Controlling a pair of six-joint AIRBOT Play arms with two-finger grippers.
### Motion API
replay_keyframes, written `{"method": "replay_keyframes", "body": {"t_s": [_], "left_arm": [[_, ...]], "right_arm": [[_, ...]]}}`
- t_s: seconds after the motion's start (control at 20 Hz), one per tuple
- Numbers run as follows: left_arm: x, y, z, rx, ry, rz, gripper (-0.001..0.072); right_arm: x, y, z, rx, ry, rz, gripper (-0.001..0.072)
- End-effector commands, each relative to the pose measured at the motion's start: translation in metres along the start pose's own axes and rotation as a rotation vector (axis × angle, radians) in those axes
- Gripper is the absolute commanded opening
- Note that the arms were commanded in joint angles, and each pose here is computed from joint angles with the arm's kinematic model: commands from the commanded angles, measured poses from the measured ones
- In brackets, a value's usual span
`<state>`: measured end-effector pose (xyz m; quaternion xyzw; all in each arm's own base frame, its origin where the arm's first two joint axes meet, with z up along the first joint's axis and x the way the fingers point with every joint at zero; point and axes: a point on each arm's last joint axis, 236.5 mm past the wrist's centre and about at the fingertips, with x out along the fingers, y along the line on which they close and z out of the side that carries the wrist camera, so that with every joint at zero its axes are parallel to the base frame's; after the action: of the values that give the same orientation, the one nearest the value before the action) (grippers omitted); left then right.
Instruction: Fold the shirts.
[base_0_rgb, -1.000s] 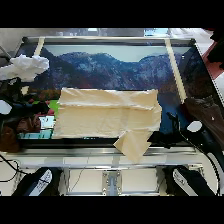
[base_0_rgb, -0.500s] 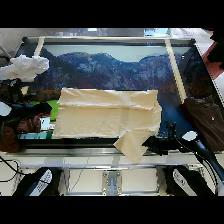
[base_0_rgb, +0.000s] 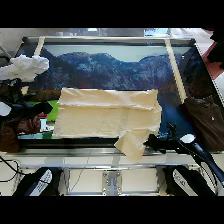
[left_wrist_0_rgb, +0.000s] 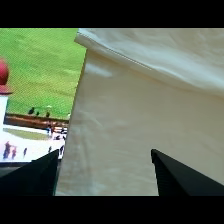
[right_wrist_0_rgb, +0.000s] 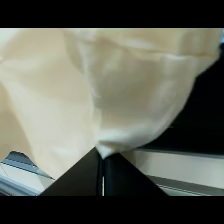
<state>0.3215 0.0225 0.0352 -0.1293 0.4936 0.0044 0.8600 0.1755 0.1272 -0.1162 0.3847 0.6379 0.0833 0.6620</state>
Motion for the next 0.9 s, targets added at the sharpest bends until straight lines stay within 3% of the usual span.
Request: {"method": "replay_keyframes", "body": {"t_s": [0.0, 0.2, 0.4, 0.65, 0.85], "left_arm": [[0.0, 0.006, 0.005, 0.028, -0.02, 0.025, 0.0645], [-0.005, 0.053, -0.008, -0.06, 0.024, 0.215, 0.0639], [0.0, 0.101, -0.091, -0.262, 0.197, 0.309, 0.0637], [0.043, 0.075, -0.167, -0.645, 0.288, 0.102, 0.0636], [0.069, 0.045, -0.152, -0.847, 0.201, -0.069, 0.0636]], "right_arm": [[0.003, 0.015, -0.003, -0.001, 0.004, 0.045, 0.0031], [0.003, 0.022, -0.01, -0.025, 0.031, 0.074, 0.0031], [0.002, 0.026, -0.007, -0.053, 0.019, 0.094, 0.0031], [0.0, 0.045, -0.002, -0.089, -0.006, 0.17, 0.0031], [-0.001, 0.049, -0.002, -0.102, -0.01, 0.191, 0.0032]]}}
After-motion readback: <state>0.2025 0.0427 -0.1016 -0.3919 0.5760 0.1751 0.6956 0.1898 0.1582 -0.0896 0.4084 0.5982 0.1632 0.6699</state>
